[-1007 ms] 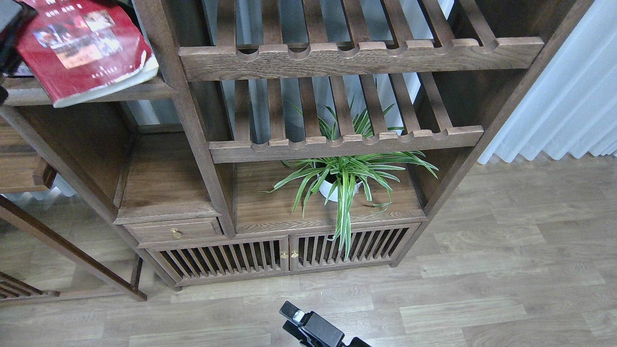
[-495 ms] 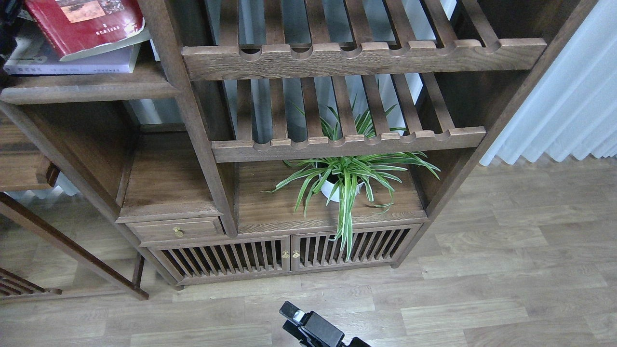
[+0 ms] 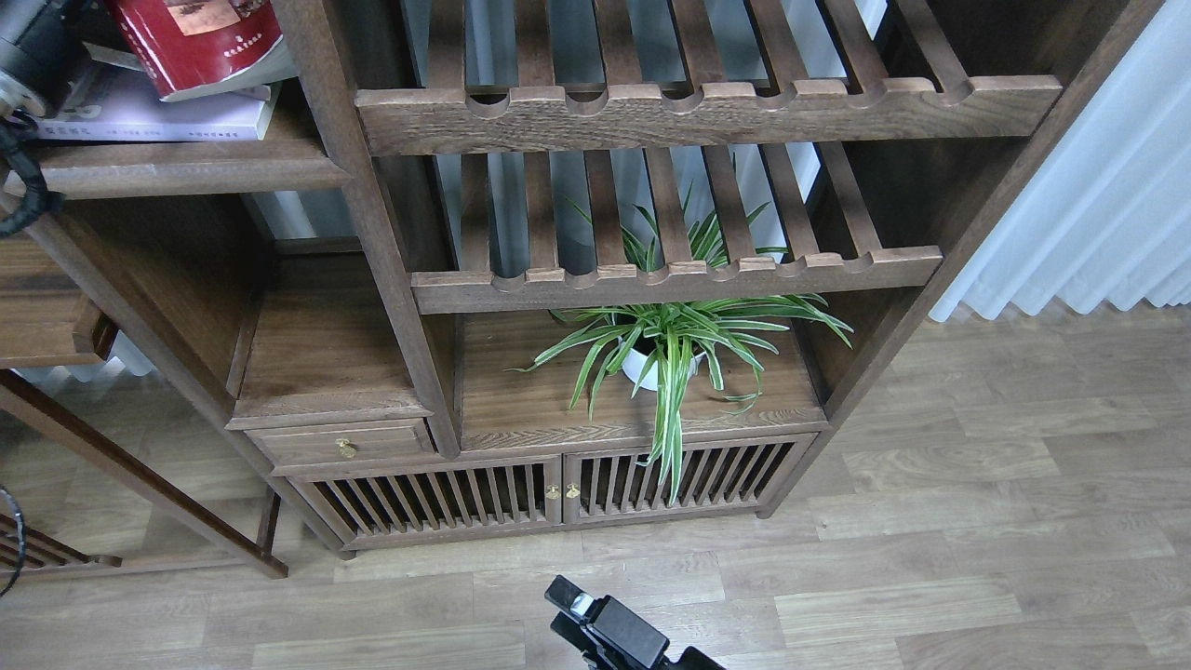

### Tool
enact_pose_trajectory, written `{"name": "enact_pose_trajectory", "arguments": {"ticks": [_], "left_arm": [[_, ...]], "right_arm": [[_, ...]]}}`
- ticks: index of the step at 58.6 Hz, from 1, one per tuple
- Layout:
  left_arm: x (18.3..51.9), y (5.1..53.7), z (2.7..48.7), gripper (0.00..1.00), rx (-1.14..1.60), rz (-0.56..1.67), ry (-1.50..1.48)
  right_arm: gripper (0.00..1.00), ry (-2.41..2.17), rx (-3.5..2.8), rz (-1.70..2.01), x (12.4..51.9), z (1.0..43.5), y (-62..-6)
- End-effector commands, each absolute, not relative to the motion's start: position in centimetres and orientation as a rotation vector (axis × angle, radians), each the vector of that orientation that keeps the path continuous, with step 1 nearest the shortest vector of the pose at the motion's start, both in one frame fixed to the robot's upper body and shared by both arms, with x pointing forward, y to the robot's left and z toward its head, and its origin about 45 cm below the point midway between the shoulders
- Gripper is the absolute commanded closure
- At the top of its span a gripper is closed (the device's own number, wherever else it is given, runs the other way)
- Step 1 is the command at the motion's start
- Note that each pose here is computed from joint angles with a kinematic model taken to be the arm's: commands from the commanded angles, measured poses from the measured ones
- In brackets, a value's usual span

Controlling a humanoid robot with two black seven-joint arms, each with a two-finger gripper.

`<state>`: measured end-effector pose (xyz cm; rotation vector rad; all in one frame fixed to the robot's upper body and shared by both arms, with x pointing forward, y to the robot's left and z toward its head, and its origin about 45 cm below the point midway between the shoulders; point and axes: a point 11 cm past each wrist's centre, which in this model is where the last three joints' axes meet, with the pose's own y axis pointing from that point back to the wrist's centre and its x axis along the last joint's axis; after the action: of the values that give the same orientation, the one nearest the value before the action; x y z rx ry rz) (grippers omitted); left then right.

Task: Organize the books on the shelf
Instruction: 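Place the red book onto the book stack with the left gripper, then push the red book flat on the stack with the left gripper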

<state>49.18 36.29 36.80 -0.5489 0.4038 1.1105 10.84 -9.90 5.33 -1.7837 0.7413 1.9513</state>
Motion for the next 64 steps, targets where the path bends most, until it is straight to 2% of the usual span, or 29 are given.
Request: {"name": "enact_pose_trajectory", "arguments": {"ticks": [1, 3, 6, 22, 46, 64], "left_arm": [[48.9, 35.9, 36.2, 0.07, -0.555, 1.100, 0.418], [48.7, 35.9, 35.9, 0.03, -0.556, 1.097, 0.424], [48.3, 35.6, 35.5, 0.01, -0.563, 1.084, 0.431], [45.1, 35.7, 33.6, 0.01, -0.579, 1.035, 0.462], [41.3, 39.6, 35.5, 0.01, -0.672, 1.055, 0.407], [39.2, 39.4, 31.8, 0.01, -0.615, 1.070, 0.474]], "right_arm": [[0.03, 0.741, -1.782, 1.951, 10.8, 5.3, -9.9], [0.03, 0.741, -1.782, 1.951, 10.8, 5.3, -9.9], [0.03, 0.741, -1.782, 1.951, 10.8, 5.3, -9.9], [0.03, 0.745, -1.780, 1.948, 10.9, 5.3, -10.0], [0.03, 0.751, -1.778, 1.939, 11.1, 5.4, -10.1], [0.03, 0.751, -1.778, 1.939, 11.1, 5.4, -10.1]]}}
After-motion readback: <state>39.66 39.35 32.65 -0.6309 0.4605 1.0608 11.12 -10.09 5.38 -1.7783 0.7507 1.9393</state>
